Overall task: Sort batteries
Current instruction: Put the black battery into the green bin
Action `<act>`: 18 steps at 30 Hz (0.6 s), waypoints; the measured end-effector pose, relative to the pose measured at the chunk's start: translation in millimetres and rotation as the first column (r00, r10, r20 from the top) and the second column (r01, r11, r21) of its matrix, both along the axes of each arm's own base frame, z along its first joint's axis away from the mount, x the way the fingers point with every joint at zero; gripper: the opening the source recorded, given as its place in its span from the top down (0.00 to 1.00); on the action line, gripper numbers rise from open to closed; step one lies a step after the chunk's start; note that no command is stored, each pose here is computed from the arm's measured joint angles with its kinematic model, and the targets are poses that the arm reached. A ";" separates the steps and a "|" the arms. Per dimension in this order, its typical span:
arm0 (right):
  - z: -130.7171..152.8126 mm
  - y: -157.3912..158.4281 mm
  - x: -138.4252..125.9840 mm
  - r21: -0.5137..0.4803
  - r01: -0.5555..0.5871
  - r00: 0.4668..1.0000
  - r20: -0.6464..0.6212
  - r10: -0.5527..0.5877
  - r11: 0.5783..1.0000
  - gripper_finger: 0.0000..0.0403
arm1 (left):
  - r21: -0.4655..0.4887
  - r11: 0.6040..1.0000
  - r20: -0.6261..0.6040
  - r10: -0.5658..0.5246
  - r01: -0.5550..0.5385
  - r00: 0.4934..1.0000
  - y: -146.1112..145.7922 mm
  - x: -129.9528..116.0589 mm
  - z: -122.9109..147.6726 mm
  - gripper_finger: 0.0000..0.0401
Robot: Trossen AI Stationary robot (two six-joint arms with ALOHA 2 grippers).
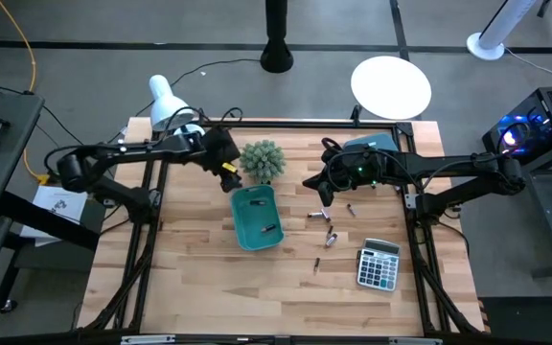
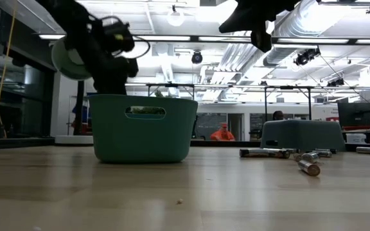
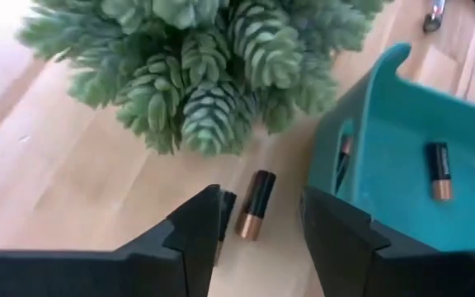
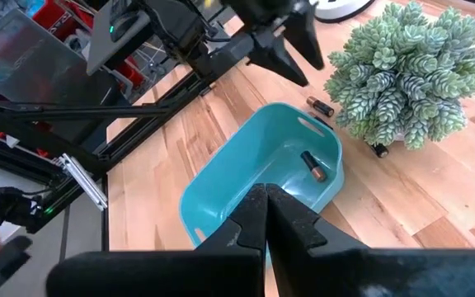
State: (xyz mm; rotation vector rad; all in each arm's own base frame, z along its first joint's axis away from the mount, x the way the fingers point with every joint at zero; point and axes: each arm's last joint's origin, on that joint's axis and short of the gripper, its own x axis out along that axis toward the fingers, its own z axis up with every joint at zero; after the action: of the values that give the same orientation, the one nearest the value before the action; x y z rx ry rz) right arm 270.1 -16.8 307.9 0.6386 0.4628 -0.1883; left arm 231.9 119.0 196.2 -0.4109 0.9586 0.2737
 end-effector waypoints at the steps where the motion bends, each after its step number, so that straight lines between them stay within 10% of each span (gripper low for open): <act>1: -0.1 0.0 -0.1 -0.001 0.001 1.000 -0.001 -0.001 1.000 1.00 | -0.002 1.000 0.003 -0.006 0.006 1.000 2.2 -2.4 -4.4 0.60; 10: -0.2 -1.4 -0.2 0.000 0.056 0.998 -0.002 -0.056 0.998 1.00 | 0.028 1.000 0.075 -0.014 0.012 0.997 -8.4 -27.8 -50.8 0.60; 18: -0.2 -1.6 -0.2 0.022 0.074 0.997 -0.002 -0.073 0.997 1.00 | 0.264 0.959 0.066 -0.123 0.101 0.990 -15.5 -30.5 -66.7 0.60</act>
State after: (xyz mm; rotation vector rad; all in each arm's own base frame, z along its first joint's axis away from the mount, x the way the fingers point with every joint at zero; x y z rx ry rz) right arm 269.9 -18.3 307.7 0.6782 0.4430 -0.2533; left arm 201.4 103.5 129.4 -0.1246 0.8491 0.2736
